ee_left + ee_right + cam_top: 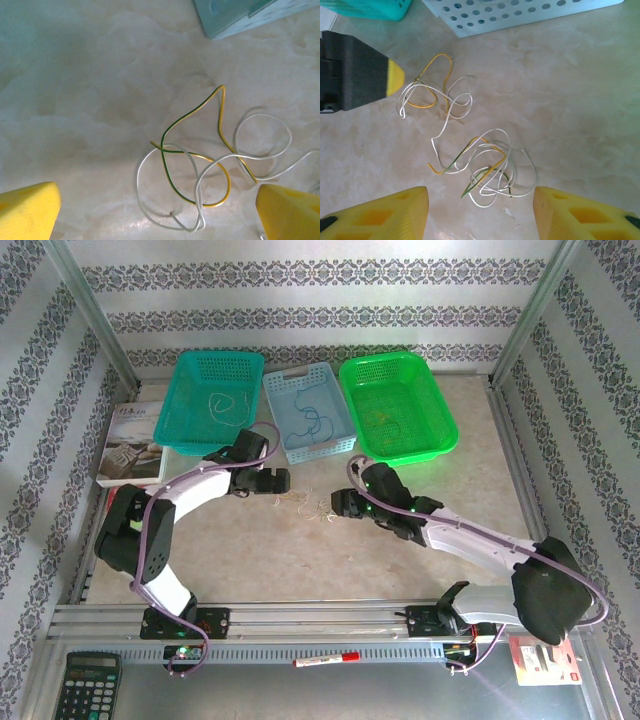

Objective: Untangle the cables

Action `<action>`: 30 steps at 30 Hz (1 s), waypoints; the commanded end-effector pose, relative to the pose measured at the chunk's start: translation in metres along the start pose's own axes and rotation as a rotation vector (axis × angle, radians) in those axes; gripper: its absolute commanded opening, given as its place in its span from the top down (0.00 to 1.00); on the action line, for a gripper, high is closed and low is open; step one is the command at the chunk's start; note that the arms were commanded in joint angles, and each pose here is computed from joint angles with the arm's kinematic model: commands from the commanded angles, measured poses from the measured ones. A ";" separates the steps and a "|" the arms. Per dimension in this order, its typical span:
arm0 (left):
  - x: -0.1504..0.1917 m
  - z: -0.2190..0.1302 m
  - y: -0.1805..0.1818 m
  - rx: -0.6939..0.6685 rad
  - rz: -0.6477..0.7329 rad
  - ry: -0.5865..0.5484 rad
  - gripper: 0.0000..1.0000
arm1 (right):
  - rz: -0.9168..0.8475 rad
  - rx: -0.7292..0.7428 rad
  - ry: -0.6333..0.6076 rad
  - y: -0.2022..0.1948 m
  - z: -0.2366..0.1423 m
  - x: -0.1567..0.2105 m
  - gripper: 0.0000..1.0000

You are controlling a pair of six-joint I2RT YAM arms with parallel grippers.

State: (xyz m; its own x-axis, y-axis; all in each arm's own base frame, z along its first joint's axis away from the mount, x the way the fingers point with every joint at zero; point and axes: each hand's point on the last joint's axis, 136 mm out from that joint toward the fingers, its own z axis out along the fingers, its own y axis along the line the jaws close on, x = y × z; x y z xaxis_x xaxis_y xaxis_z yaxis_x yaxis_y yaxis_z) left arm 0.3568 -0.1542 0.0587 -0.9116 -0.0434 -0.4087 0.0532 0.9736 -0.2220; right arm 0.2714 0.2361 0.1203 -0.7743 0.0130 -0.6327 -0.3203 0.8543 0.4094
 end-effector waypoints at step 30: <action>0.013 -0.072 -0.046 0.118 0.019 -0.076 0.00 | -0.014 -0.060 -0.016 0.024 0.004 -0.026 0.42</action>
State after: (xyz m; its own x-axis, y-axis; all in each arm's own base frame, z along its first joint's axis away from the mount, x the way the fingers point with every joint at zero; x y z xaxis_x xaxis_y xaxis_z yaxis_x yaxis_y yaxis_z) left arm 0.3040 -0.2049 0.1086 -0.8985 0.0021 -0.4390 0.1714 0.9224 -0.3462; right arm 0.2794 0.2456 0.1316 -0.7691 0.0158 -0.6390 -0.3337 0.8427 0.4225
